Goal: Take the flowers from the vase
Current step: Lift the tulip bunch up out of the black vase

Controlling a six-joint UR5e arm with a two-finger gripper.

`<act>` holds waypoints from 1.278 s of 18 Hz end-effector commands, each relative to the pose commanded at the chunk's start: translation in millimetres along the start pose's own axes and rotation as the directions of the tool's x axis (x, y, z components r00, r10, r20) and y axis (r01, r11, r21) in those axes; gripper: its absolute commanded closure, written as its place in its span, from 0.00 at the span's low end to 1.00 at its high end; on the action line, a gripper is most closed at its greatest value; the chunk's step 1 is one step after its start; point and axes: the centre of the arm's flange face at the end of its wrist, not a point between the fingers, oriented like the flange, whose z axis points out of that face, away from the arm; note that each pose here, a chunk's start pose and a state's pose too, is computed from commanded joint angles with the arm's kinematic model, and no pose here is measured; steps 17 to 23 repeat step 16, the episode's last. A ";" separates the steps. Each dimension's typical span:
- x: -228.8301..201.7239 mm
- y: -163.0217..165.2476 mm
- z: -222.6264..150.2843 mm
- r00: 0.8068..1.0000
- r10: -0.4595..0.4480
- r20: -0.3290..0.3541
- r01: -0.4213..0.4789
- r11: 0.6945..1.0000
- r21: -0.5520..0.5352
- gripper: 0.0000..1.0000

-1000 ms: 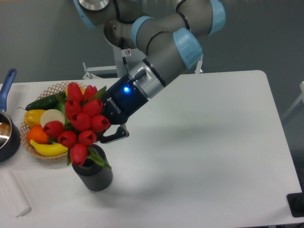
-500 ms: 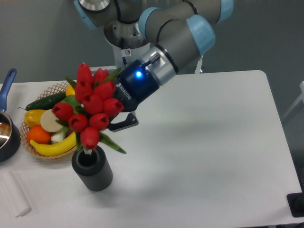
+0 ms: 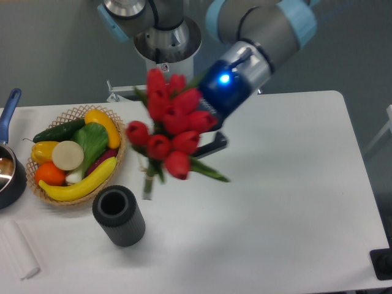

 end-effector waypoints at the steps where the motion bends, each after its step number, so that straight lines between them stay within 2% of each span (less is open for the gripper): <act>1: -9.5 7.9 -5.4 1.000 0.015 0.017 -0.015 1.000 -0.010 0.60; 3: -16.3 12.0 -15.0 0.998 0.041 0.038 -0.041 0.999 -0.016 0.60; 7: -19.1 18.4 -11.7 0.998 0.039 0.052 -0.036 0.998 -0.053 0.60; 23: -22.3 23.4 -25.0 0.997 0.019 0.073 -0.016 0.999 -0.049 0.60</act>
